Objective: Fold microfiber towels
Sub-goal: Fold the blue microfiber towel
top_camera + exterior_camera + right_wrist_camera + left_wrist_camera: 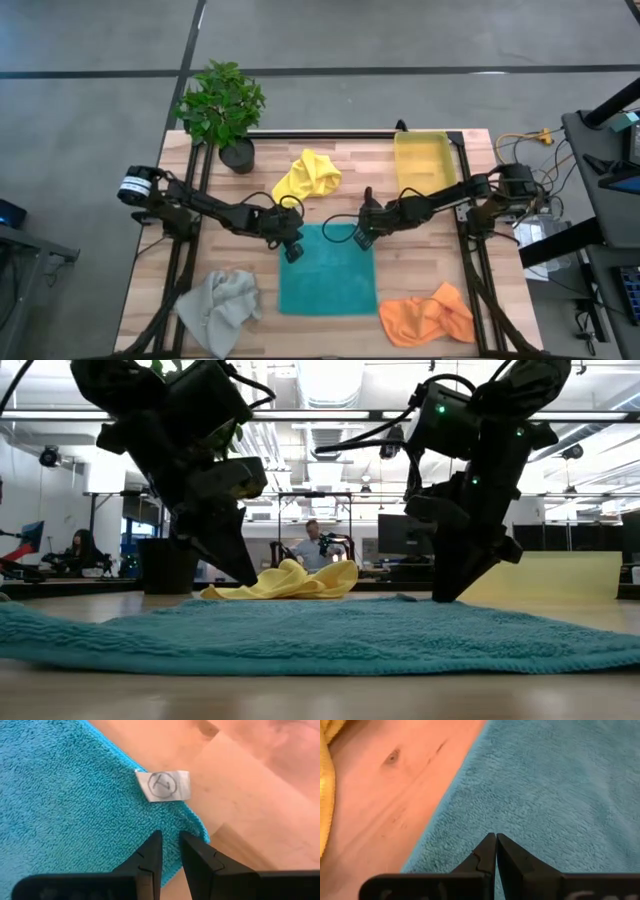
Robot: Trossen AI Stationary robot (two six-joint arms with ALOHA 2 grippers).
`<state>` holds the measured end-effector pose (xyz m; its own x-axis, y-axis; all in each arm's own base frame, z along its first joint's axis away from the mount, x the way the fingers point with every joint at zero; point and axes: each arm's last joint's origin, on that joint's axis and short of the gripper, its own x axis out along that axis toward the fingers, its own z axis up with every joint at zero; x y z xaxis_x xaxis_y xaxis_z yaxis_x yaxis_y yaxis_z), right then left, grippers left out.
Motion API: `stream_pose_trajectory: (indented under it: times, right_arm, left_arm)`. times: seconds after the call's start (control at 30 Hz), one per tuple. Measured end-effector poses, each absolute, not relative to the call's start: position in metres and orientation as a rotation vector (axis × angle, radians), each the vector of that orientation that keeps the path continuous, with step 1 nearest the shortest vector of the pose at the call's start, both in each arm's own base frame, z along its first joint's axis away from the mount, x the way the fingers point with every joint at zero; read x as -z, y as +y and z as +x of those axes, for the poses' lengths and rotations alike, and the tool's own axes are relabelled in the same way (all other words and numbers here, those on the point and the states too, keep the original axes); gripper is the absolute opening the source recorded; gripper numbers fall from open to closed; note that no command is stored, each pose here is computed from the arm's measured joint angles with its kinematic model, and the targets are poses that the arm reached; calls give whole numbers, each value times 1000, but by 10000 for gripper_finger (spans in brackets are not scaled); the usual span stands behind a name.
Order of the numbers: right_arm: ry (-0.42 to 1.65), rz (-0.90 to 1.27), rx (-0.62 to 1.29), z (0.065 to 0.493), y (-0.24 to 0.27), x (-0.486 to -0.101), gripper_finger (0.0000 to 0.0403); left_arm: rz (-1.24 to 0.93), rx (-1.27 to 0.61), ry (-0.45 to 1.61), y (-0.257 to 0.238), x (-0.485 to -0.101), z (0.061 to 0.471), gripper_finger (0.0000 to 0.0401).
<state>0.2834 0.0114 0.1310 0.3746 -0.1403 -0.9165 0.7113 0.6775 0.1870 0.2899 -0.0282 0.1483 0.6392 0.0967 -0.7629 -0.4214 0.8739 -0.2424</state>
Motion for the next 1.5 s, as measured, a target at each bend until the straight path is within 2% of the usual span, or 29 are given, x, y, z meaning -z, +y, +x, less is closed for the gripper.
stream_pose_trajectory:
  times: [0.73,1.0,1.1,1.2,1.33,1.5]
  right_arm:
    - [1013,665,763,278,0,-132,63]
    - [889,606,744,280,3,-160,63]
    - [838,525,657,277,11,-180,63]
    - [812,424,478,269,30,-201,63]
    - [806,316,203,251,66,-222,63]
    - [796,242,4,228,111,-231,63]
  left_arm:
    - [-378,-410,841,-13,-139,291,0]
    - [-323,-440,794,-9,-152,290,0]
    - [-297,-400,764,-13,-165,287,0]
    - [-266,-332,735,-26,-179,279,0]
    - [-181,-204,735,-57,-191,266,0]
    - [-84,-97,721,-103,-195,249,0]
